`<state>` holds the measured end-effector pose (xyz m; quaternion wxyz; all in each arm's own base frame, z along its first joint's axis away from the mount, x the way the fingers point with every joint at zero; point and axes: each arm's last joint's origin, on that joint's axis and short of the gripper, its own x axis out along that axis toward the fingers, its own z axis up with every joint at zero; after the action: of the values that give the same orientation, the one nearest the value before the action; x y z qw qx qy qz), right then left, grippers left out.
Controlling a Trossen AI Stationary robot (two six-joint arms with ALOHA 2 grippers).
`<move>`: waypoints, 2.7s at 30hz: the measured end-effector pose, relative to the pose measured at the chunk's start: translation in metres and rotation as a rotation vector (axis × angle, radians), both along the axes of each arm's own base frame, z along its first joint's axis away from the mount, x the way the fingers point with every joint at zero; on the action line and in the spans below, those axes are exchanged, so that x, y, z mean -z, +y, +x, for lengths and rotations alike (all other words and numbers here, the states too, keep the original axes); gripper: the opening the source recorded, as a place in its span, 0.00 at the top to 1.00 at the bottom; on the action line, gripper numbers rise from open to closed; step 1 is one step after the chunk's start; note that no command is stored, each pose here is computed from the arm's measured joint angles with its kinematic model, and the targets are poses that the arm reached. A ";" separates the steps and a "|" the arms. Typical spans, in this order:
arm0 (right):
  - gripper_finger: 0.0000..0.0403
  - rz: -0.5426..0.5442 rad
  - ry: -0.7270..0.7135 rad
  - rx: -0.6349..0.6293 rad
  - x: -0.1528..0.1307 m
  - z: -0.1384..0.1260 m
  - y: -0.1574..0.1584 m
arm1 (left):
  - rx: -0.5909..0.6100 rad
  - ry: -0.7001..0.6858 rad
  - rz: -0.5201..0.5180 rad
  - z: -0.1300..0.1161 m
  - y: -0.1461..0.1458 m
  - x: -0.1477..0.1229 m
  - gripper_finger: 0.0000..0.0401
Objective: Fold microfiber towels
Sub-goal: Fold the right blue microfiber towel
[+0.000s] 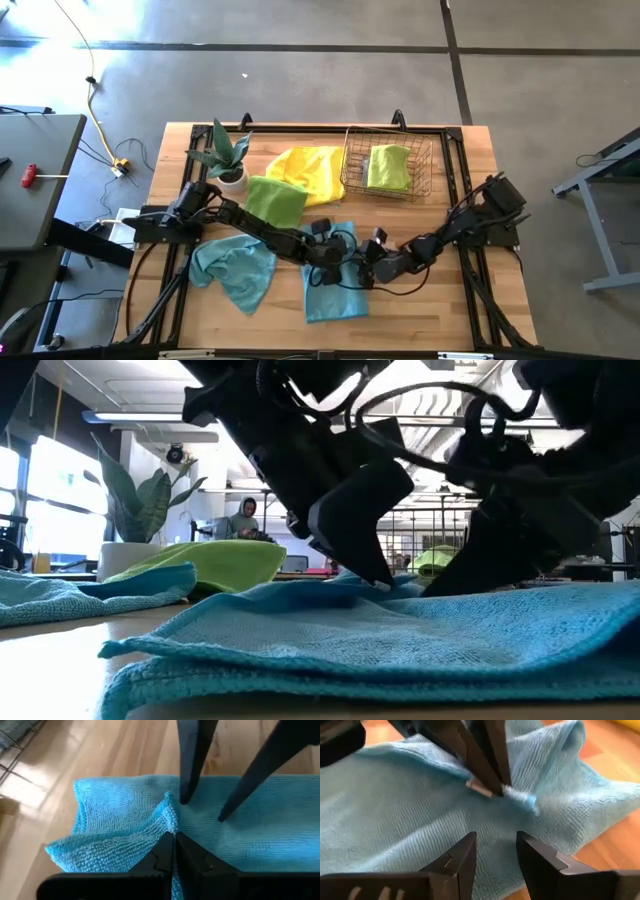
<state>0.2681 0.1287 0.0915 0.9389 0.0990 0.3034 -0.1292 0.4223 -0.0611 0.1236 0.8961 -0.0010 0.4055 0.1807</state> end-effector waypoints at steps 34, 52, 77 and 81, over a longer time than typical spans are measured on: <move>0.67 0.005 0.029 -0.006 0.003 -0.001 -0.001 | -0.020 0.047 0.056 -0.003 0.004 0.003 0.99; 0.67 0.006 0.058 0.012 0.005 -0.004 -0.002 | -0.180 0.316 0.148 -0.045 0.009 -0.019 1.00; 0.67 -0.017 0.072 -0.034 0.000 -0.006 0.000 | -0.263 0.470 0.257 -0.068 0.010 -0.018 0.67; 0.67 0.002 0.051 -0.106 -0.015 -0.006 0.001 | -0.365 0.512 0.293 -0.073 0.014 -0.033 0.66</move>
<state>0.2622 0.1297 0.1061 0.9362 0.0802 0.3323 -0.0817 0.3496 -0.0472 0.1567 0.7088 0.1008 0.5801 0.3887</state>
